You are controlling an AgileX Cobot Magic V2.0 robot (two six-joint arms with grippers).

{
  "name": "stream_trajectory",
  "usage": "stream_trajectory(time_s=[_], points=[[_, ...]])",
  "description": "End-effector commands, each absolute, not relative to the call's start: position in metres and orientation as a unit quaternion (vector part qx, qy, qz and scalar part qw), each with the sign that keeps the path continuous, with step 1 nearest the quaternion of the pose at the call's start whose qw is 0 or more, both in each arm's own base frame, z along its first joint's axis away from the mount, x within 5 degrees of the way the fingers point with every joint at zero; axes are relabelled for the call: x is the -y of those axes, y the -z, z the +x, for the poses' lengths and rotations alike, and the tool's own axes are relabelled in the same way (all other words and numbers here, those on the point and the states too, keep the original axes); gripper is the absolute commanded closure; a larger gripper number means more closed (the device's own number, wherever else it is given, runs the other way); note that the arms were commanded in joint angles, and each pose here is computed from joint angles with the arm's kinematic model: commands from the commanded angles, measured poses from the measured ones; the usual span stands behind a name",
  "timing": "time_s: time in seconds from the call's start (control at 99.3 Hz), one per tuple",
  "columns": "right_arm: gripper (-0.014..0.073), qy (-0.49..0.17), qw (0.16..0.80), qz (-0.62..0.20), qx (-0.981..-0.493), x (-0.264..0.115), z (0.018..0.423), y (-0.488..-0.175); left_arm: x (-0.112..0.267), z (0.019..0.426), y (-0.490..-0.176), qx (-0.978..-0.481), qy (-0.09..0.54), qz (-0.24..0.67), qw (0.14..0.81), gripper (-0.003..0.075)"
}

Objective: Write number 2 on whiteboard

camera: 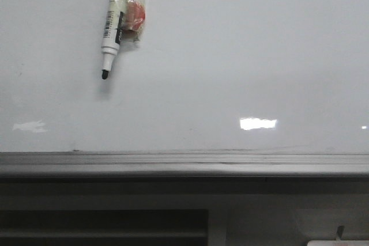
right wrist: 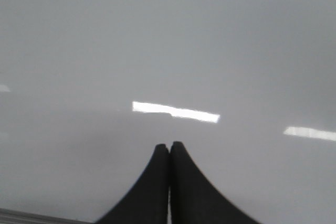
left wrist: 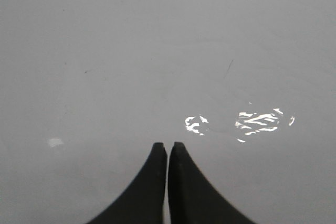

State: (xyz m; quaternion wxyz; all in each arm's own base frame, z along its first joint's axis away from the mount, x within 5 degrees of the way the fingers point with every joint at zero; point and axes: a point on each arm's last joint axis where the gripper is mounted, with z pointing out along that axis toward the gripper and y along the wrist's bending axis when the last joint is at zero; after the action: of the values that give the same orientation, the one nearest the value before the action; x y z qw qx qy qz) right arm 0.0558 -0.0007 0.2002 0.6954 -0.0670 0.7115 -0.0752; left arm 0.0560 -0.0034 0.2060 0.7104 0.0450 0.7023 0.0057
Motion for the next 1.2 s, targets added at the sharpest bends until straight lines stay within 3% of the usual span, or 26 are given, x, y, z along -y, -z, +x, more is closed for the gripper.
stream_trajectory(time_s=[0.0,0.201,0.584,0.806,1.078,1.188], points=[[0.0662,0.084,0.716,-0.066,-0.690,0.001,0.056,-0.199,0.003,0.054,-0.210,-0.668,-0.004,0.037,0.743,0.0740],[0.0662,0.071,0.730,-0.052,-0.678,0.001,0.056,-0.202,0.003,0.054,-0.210,-0.669,0.029,0.007,0.743,0.0740],[0.0662,-0.172,0.726,0.190,-0.638,0.004,0.055,-0.206,0.000,0.054,-0.215,-0.631,0.218,-0.177,0.724,0.0741],[0.0657,-0.193,0.702,0.150,-0.669,-0.005,0.054,-0.224,0.004,0.049,-0.241,-0.619,0.259,-0.177,0.719,0.0741],[0.0657,-0.174,0.596,0.063,-0.781,-0.018,0.077,-0.272,0.023,0.060,-0.295,-0.715,0.218,-0.025,0.664,0.0741],[0.0661,-0.179,0.562,0.057,-0.805,-0.020,0.092,-0.286,0.031,0.071,-0.309,-0.728,0.246,0.002,0.640,0.0740]])
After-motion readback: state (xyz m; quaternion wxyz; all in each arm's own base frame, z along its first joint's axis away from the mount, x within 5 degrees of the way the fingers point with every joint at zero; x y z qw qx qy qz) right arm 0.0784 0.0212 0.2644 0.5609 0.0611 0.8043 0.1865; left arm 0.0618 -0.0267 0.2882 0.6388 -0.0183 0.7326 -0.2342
